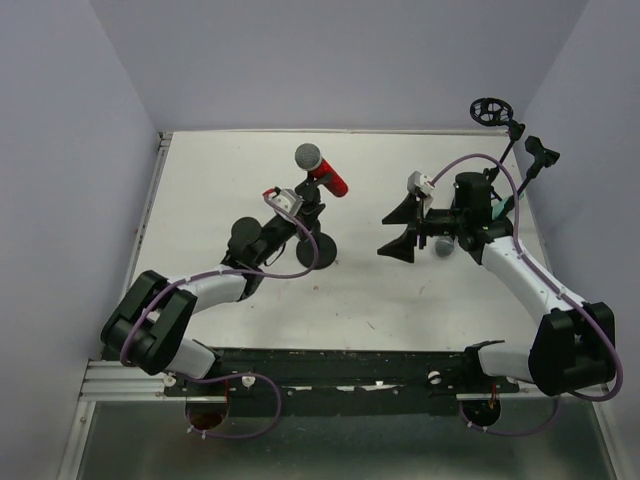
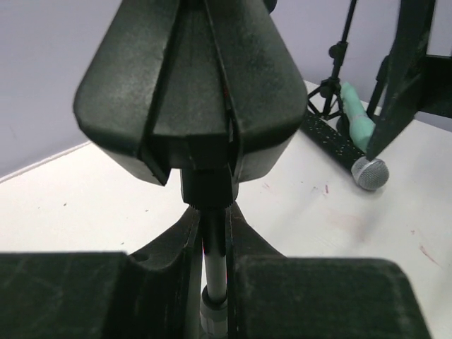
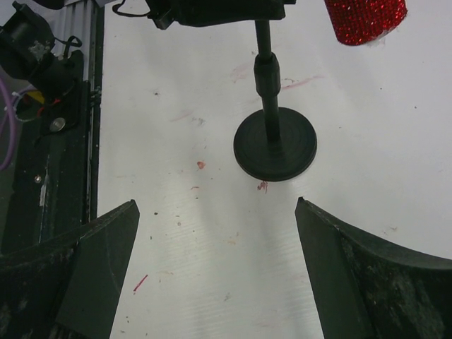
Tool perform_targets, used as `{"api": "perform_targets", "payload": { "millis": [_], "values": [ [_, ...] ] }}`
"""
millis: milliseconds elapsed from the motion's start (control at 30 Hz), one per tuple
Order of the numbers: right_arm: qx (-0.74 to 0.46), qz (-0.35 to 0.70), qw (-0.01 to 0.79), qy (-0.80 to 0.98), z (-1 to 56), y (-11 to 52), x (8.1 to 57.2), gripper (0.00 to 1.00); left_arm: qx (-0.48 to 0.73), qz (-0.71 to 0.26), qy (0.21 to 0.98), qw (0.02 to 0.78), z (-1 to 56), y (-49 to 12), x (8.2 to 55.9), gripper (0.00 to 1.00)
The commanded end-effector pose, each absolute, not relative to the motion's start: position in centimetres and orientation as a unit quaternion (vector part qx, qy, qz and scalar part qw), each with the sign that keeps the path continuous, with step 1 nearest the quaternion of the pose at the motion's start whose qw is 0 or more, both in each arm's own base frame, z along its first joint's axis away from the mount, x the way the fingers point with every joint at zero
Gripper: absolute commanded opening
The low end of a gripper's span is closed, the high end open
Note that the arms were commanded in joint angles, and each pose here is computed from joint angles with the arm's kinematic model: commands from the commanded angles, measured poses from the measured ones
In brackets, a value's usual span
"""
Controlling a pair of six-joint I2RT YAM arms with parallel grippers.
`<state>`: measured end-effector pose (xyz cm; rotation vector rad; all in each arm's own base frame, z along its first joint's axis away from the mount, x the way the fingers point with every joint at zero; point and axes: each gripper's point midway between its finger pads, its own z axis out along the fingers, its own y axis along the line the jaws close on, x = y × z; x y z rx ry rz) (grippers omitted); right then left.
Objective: Attach the microphones to the stand
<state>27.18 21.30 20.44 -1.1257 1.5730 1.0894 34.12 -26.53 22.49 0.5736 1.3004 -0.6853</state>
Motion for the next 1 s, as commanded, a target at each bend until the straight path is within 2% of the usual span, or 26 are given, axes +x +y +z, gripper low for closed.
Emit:
{"api": "perform_targets", "payload": {
  "millis": [0,500,733,967],
  "values": [
    [-0.466,0.444,0.445,0.623,21.4,21.5,27.0,1.00,0.214,-0.286,0.552,0.754,27.5,-23.5,36.4,0.00],
    [-0.474,0.433,0.439,0.629,20.8,21.3,27.2,1.00,0.125,-0.152,0.539,0.819,33.4,-8.8,48.4,0.00],
    [-0.485,0.426,0.420,0.638,19.4,21.0,27.4,1.00,0.068,-0.065,0.541,0.835,34.0,-0.1,54.1,0.00],
    [-0.489,0.431,0.394,0.648,17.8,20.8,27.5,1.00,0.046,-0.024,0.549,0.834,33.1,4.9,58.2,0.00]
  ]
}}
